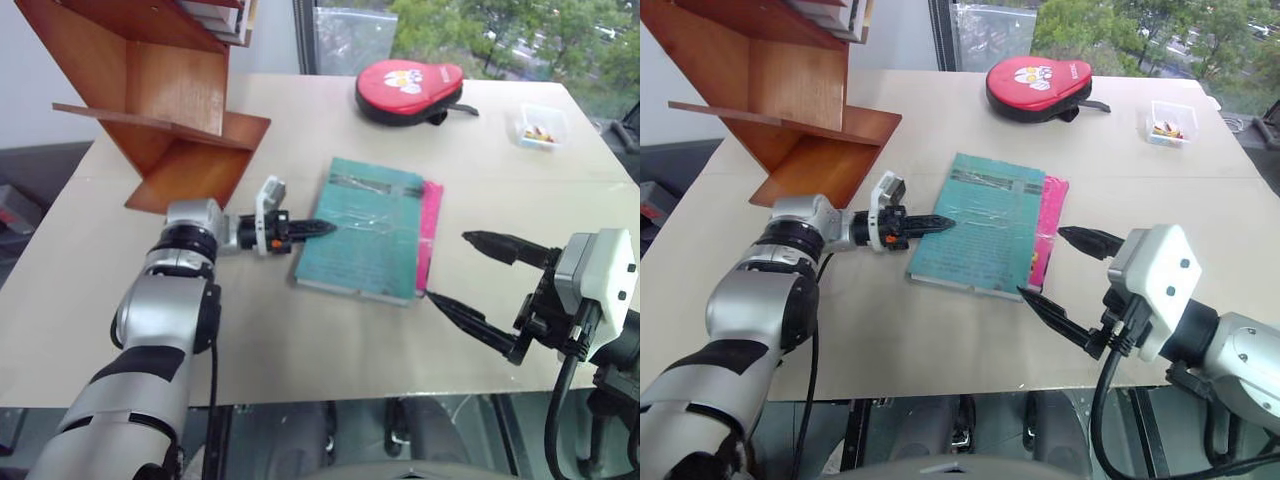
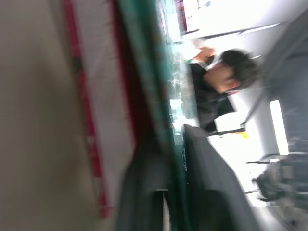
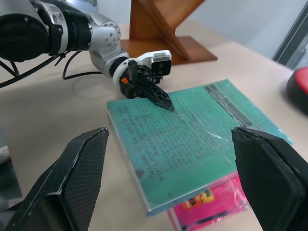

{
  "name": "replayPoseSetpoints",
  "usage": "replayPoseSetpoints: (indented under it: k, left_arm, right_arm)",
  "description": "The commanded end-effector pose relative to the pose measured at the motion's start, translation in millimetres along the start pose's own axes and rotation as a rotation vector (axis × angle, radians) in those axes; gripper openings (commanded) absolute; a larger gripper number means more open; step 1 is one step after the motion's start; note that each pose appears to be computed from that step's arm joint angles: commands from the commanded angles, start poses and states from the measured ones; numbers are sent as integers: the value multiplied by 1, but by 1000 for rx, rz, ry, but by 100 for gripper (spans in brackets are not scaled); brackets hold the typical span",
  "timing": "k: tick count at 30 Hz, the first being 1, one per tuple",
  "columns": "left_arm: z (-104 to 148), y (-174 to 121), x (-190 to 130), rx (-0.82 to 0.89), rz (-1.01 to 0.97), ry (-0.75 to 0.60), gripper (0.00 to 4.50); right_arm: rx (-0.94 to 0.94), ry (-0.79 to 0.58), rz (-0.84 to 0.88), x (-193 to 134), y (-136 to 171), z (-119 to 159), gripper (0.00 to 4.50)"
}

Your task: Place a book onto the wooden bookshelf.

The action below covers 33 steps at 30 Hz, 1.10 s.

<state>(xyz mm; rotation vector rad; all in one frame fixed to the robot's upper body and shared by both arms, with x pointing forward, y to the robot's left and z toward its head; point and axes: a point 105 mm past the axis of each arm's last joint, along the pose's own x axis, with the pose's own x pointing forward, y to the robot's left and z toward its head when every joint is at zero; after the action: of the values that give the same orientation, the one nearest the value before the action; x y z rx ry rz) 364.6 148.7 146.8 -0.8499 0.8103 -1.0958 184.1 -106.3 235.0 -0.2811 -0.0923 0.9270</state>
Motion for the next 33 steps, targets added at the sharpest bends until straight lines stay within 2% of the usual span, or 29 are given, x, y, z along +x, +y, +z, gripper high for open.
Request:
replayPoseSetpoints:
  k: [1, 10, 18, 27, 30, 33]
  left_arm:
    - [8, -12, -14, 29, -16, -29, 7]
    - [1, -24, -39, 26, -21, -73, 7]
    - [-19, -48, -45, 76, -60, -115, 7]
    - [-36, -67, -48, 212, -60, -177, 7]
    - [-40, -83, -39, 303, -65, -180, 7]
    - [-41, -104, -29, 475, -47, -190, 7]
  right_arm:
    - [-3, -38, 39, 3, 6, 7, 421]
    - [-21, -13, 104, 13, -4, -3, 421]
    - [-14, 3, 206, 13, -10, -5, 421]
    - [9, -32, 214, 12, -15, -1, 421]
    - [3, -26, 209, 10, -21, -1, 421]
    - [-6, -23, 197, 8, -25, 0, 421]
